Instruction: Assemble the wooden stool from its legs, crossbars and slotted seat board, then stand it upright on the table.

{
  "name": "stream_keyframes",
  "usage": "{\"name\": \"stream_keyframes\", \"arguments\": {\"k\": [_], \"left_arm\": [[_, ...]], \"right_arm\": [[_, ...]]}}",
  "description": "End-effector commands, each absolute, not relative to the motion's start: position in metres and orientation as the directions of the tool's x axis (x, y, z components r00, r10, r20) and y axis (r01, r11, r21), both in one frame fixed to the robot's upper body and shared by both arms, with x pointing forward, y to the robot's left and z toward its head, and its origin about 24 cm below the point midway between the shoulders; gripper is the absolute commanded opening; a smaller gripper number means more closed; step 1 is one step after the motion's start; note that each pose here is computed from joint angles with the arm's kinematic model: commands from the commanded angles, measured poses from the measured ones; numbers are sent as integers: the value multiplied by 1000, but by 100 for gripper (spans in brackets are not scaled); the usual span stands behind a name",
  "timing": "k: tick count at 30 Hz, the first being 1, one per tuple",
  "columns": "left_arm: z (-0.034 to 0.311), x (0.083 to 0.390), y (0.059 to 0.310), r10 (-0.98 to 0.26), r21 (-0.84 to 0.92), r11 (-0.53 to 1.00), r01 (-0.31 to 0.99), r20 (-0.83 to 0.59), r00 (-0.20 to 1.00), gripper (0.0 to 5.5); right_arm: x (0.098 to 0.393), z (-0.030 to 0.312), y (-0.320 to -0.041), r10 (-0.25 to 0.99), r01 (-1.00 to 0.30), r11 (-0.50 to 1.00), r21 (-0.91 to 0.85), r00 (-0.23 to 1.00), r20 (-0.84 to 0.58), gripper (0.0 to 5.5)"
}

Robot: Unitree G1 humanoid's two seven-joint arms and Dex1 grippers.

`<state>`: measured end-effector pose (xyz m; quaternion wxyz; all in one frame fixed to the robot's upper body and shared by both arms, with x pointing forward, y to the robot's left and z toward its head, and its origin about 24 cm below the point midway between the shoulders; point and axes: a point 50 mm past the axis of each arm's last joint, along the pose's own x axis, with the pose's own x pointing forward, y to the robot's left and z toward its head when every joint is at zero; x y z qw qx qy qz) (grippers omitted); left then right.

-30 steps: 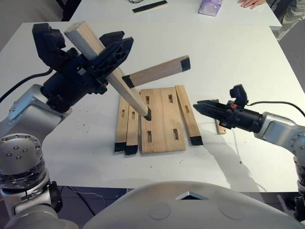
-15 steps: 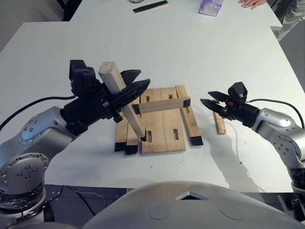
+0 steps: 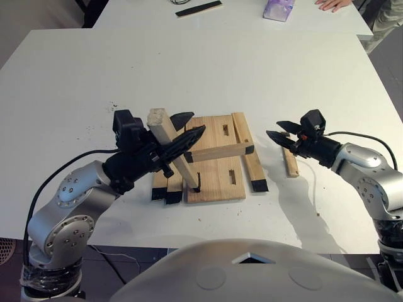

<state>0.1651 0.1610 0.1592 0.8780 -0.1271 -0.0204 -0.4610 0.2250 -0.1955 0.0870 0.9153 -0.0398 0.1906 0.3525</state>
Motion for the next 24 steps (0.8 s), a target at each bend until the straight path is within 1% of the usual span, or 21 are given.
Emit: {"name": "stream_keyframes", "arguments": {"k": [1,6,12,14,17,20,24], "left_arm": [[151,166,162,-803,-195,557,807,123,584,191],[145,165,162,-810,-149,563,813,96,579,191],[148,169,167,-818,-98,563,820,77,571,191],[147,170,169,-821,-83,564,822,56,569,191],[141,168,170,-828,-43,561,827,-14,561,191],[154,162,156,-832,-4,553,833,-41,553,191],[147,160,151,-824,9,563,827,-75,562,191]], "right_arm": [[228,89,-197,625,-658,752,44,690,-364,231],[228,86,-197,623,-660,750,33,689,-371,231],[224,83,-196,614,-650,759,34,696,-372,231],[224,81,-196,610,-647,762,35,699,-373,231],[223,80,-195,605,-641,767,37,704,-372,231],[223,101,-211,601,-639,769,18,712,-364,231],[221,103,-211,591,-628,778,19,720,-364,231]]}}
